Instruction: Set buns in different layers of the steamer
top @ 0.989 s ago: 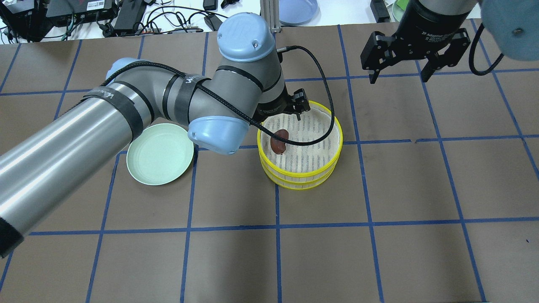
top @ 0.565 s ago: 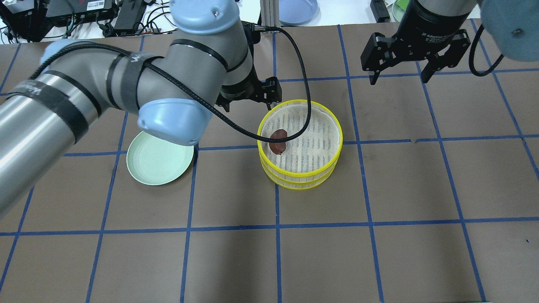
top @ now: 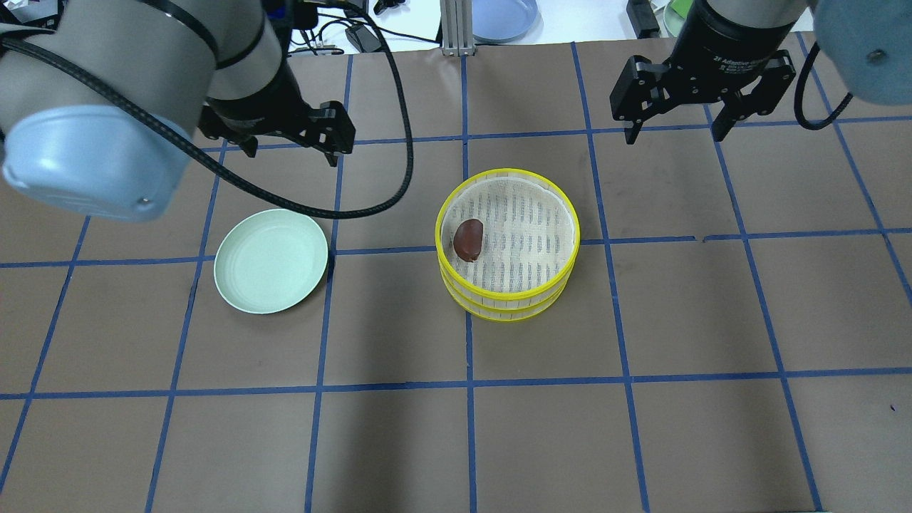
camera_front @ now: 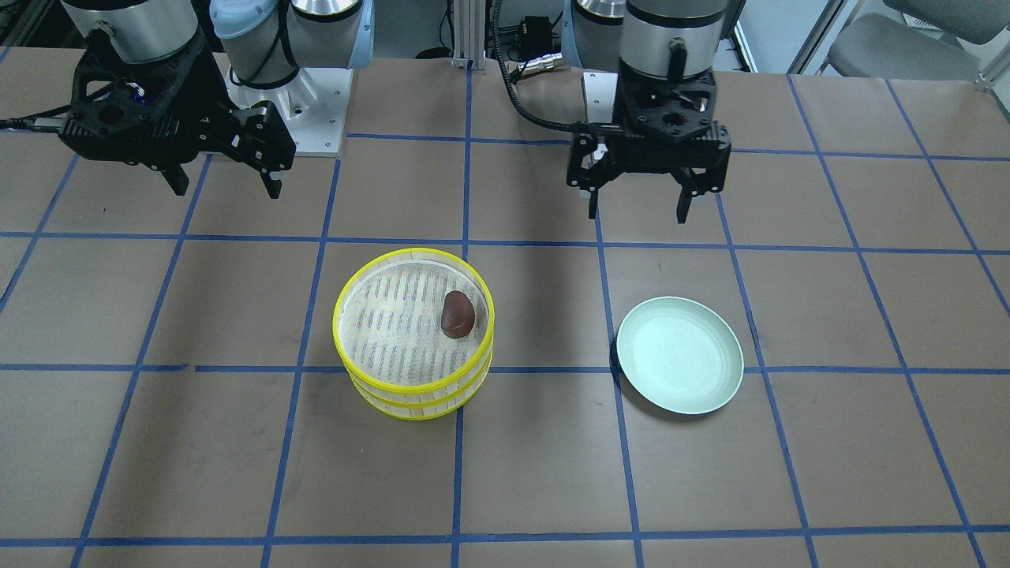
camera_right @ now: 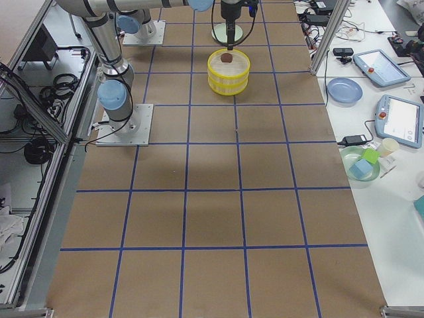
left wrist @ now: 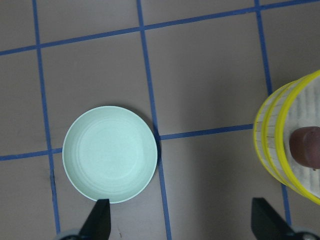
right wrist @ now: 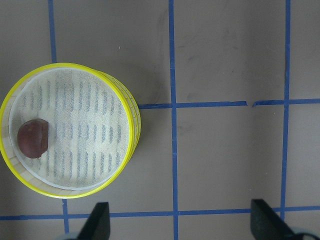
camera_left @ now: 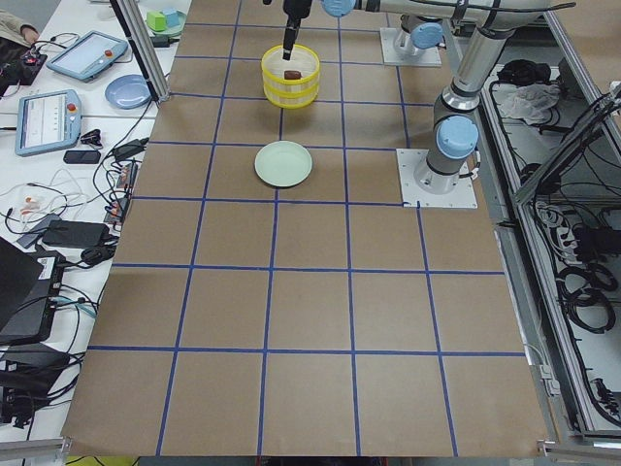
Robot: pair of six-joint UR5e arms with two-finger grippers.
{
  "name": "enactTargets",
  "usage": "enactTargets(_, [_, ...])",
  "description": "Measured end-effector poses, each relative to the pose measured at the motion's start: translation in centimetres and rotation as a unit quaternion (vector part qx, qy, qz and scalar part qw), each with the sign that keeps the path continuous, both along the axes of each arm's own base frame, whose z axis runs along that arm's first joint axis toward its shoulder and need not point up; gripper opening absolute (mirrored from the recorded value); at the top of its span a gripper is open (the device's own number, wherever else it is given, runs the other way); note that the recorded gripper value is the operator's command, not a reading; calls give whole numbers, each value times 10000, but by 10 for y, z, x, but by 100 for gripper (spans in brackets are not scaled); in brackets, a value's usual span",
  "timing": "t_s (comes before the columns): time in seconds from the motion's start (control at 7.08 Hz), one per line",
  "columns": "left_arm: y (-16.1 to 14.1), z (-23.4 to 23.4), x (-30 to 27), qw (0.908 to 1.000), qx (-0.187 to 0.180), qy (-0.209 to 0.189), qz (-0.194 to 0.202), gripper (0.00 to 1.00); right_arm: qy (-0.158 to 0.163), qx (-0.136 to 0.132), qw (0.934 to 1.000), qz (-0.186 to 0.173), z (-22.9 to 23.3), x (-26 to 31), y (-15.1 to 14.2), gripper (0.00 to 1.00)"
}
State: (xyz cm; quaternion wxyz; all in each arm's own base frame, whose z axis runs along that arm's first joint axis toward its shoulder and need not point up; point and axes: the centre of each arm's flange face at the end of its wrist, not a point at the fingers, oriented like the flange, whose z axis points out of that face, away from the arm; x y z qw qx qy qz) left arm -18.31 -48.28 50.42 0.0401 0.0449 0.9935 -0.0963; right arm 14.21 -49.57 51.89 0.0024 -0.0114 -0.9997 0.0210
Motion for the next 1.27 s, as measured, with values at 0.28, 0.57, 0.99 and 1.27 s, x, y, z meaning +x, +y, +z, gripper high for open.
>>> enactTargets(0.28, [-9, 6, 53, 9985, 127, 282, 455, 100, -6, 5, 10000, -2, 0, 0, 0, 100])
enactTargets(0.57, [-13, 8, 71, 9970, 162, 466, 594, 100, -7, 6, 10000, -3, -1, 0, 0, 100])
enactTargets(0.99, [-18, 8, 71, 9965, 170, 574, 585, 100, -2, 8, 10000, -3, -1, 0, 0, 100])
enactTargets(1.27, [-22, 3, 70, 9967, 207, 543, 573, 100, 0, 13, 10000, -3, -1, 0, 0, 100])
